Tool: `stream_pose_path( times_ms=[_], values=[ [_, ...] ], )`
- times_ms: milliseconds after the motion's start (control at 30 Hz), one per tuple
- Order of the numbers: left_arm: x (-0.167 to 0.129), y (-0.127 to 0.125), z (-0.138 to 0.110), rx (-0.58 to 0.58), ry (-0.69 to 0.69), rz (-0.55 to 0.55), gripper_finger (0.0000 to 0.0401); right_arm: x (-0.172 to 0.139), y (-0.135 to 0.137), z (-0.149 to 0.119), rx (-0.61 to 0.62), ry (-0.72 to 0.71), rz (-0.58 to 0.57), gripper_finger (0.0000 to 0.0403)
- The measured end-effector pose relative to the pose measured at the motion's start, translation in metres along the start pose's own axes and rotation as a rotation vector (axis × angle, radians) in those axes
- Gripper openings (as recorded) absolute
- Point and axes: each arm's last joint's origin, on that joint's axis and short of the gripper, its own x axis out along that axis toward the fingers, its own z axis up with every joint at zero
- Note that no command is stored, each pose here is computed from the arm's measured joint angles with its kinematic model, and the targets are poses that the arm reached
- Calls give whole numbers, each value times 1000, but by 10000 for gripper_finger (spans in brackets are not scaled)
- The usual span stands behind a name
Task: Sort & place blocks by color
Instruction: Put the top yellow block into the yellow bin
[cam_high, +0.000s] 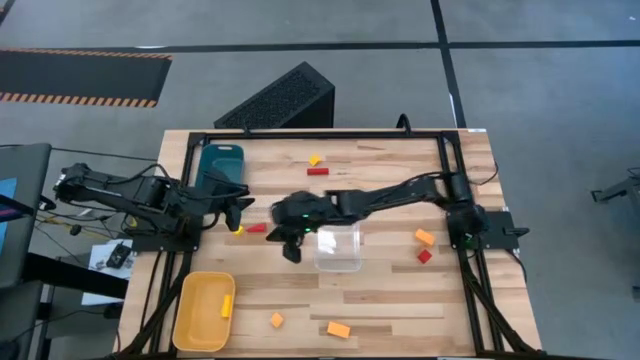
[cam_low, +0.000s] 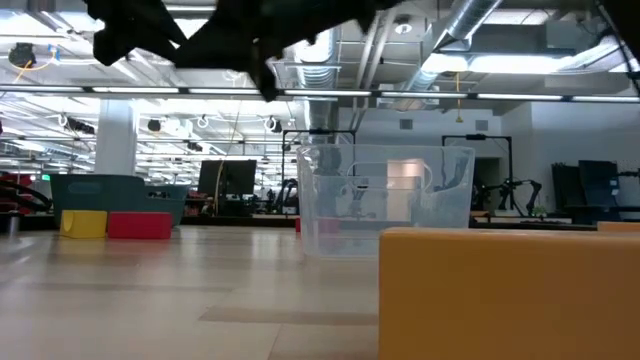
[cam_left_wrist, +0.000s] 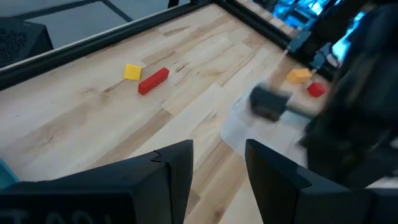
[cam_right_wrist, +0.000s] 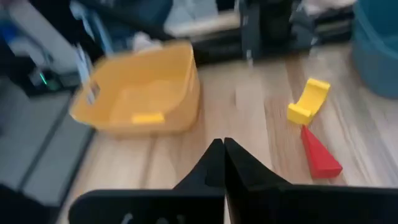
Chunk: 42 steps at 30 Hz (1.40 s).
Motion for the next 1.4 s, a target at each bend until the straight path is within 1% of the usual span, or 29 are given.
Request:
stream_pose_path(
  times_ms=[100, 167, 233, 367, 467, 533, 633, 733, 833, 933, 1000, 1100, 1133, 1200, 1300, 1400],
  values=[
    [4, -2, -1, 12, 6, 15, 133, -16, 0, -11, 51, -44, -11, 5],
    [9, -5, -3, 31, 20, 29, 133, -25, 0, -16, 73, -44, -47, 4],
    [14, -8, -4, 52, 30, 39, 133, -34, 3, -14, 87, -71, -64, 5],
    [24, -14, -8, 111, 56, 46, 133, -51, 12, -5, 110, -89, -51, 3],
    [30, -19, -9, 117, 81, 21, 133, -70, 20, 7, 85, -121, -39, 3],
    [34, -22, -10, 109, 94, -2, 133, -83, 20, 16, 78, -139, -44, 5],
    [37, -25, -11, 106, 119, -32, 133, -104, 14, 26, 64, -141, -84, 9],
    [37, -26, -11, 89, 127, -41, 133, -128, 5, 40, 57, -194, -126, 9],
    [38, -28, -9, 46, 108, -54, 133, -151, -4, 56, -5, -280, -158, 8],
    [38, -31, -6, 25, 80, -86, 133, -168, -18, 72, -20, -404, -179, 10],
    [37, -33, -4, 38, 63, -104, 133, -175, -25, 81, -27, -473, -156, 12],
    [37, -35, -2, 70, 40, -126, 133, -182, -33, 87, -66, -508, -49, 16],
    [36, -35, -1, 85, 32, -132, 133, -183, -34, 89, -75, -515, -20, 16],
    [36, -36, 1, 113, 12, -143, 133, -185, -37, 89, -47, -511, -32, 12],
    [33, -32, 6, 149, -11, -145, 133, -182, -50, 80, 46, -426, -140, 4],
    [30, -26, 13, 187, -40, -145, 133, -182, -62, 71, 102, -331, -239, 7]
  ],
)
